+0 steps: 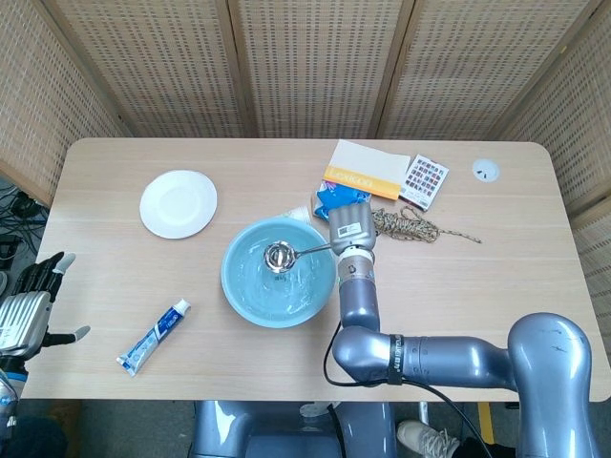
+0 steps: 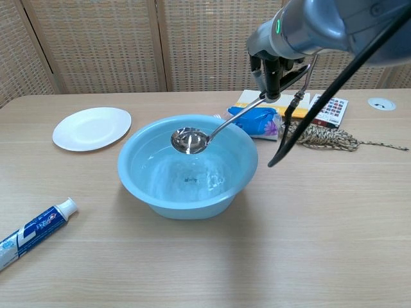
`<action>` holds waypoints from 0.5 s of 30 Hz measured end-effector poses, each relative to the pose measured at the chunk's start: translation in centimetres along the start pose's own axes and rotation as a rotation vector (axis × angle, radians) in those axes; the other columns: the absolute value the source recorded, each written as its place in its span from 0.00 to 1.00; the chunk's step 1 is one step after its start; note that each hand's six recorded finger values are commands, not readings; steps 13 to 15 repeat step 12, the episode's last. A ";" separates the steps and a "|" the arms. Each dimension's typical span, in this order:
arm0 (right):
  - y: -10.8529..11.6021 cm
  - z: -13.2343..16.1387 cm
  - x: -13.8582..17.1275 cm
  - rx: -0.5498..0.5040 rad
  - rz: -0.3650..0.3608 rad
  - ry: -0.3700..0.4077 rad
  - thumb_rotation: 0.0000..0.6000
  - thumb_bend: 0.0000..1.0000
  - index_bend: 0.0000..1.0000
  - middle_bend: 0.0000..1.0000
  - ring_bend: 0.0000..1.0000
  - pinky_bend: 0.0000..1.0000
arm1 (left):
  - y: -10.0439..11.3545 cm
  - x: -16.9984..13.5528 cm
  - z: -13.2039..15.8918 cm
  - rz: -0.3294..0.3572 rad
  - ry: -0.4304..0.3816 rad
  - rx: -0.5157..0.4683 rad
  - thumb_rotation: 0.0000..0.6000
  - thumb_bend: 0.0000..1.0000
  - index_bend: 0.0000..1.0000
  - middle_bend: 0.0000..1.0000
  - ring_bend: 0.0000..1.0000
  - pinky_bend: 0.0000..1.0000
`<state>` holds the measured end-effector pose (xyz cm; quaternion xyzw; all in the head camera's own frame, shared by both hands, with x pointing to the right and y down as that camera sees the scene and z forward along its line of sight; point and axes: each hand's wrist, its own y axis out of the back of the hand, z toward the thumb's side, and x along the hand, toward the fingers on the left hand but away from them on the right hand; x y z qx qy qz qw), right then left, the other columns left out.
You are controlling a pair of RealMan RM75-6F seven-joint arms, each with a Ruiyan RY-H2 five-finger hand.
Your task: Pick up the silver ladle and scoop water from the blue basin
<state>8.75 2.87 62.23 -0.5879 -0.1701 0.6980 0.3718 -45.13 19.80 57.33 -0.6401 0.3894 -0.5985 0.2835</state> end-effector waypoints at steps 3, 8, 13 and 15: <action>0.4 -0.1 0.2 0.006 0.004 -0.007 1.00 0.70 0.84 1.00 1.00 1.00 | 0.0 0.0 0.0 -0.001 0.001 -0.001 1.00 0.00 0.00 0.00 0.00 0.00; 1.0 -0.2 0.5 0.014 0.019 -0.018 1.00 0.70 0.84 1.00 1.00 1.00 | 0.1 0.0 -0.1 0.003 0.004 -0.002 1.00 0.00 0.00 0.00 0.00 0.00; 1.4 -0.1 0.9 0.010 0.037 -0.023 1.00 0.70 0.84 1.00 1.00 1.00 | 0.3 0.0 -0.2 0.006 0.009 -0.005 1.00 0.00 0.00 0.00 0.00 0.00; 1.4 -0.1 0.9 0.010 0.037 -0.023 1.00 0.70 0.84 1.00 1.00 1.00 | 0.3 0.0 -0.2 0.006 0.009 -0.005 1.00 0.00 0.00 0.00 0.00 0.00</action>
